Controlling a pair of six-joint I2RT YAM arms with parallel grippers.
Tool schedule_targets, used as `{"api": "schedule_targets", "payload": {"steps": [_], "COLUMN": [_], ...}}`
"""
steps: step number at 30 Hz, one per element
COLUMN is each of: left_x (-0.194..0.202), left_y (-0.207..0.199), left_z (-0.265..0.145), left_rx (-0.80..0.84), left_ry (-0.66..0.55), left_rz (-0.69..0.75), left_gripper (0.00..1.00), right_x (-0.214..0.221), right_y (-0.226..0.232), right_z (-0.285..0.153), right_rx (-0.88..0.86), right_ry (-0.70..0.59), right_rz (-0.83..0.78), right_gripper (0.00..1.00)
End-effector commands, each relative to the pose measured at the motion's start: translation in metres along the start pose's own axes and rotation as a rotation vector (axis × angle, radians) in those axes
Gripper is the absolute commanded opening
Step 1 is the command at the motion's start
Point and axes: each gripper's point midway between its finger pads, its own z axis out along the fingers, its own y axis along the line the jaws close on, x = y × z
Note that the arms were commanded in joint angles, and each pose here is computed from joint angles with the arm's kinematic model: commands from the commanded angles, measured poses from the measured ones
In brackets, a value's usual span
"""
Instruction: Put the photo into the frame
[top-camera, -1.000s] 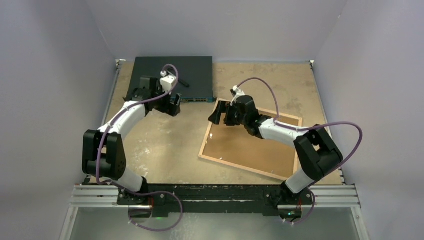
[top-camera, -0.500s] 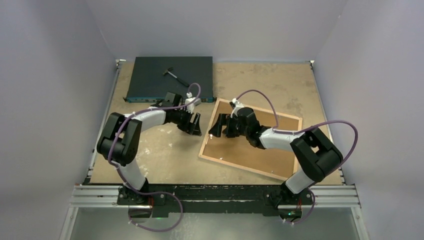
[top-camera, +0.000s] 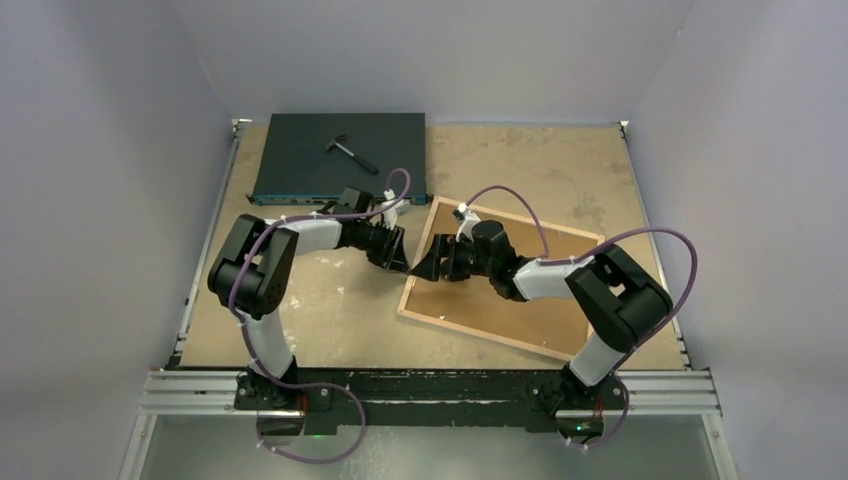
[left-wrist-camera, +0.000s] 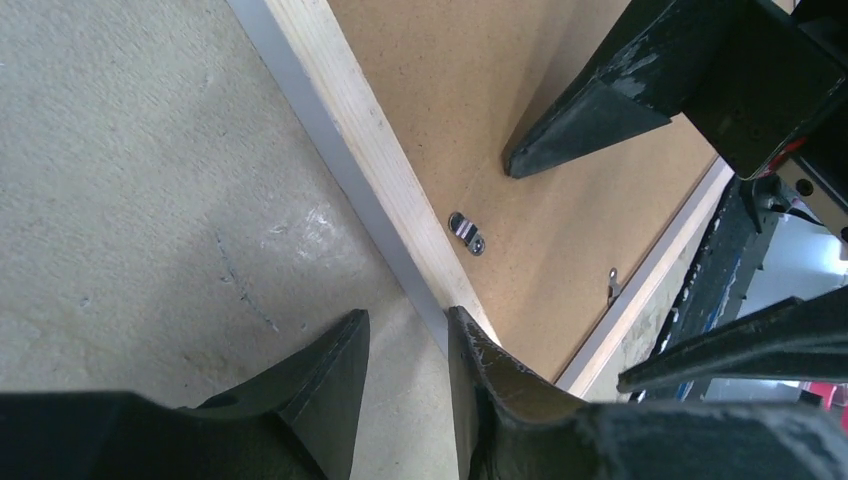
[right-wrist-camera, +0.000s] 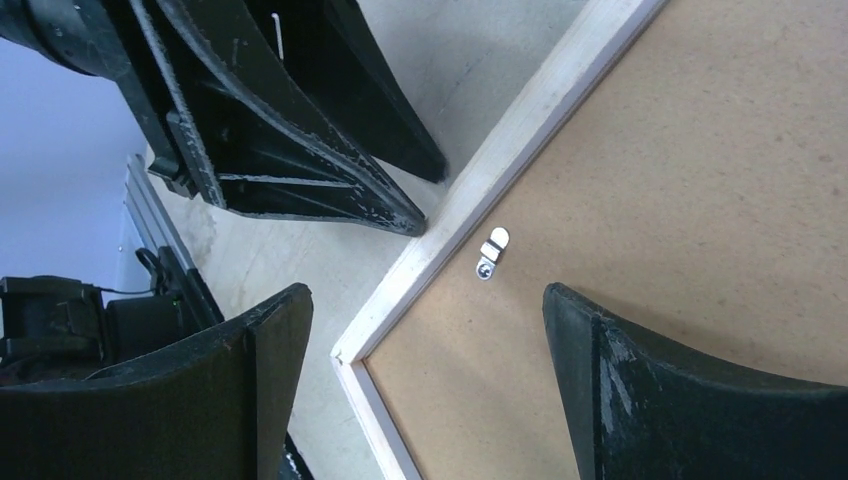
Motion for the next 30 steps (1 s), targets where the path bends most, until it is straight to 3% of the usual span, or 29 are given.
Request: {"api": "schedule_targets", "payload": {"steps": [1, 7, 15, 30], "left_x": [0.01, 0.017, 0.019, 0.019], "left_y": [0.002, 0.001, 0.005, 0.009], "left_z": [0.009, 0.019, 0.021, 0.02], "left_rx": [0.014, 0.017, -0.006, -0.036], "left_ry": [0.038, 0.076, 0.082, 0.083], "left_rz": [-0.005, 0.002, 0.004, 0.007], "left_gripper": [0.32, 0.16, 0.04, 0.0], "right_x": [-0.002, 0.003, 0.008, 0.012], "right_y": [0.015, 0.015, 0.018, 0.024], "right_z": [0.005, 0.015, 0.019, 0.024], "right_rx": [-0.068, -0.077, -0.092, -0.124], "right_ry": [-0.004, 0.022, 0.041, 0.069], "right_rz": [-0.01, -0.006, -0.008, -0.004], "right_gripper": [0.87, 0.86, 0.84, 0.79]}}
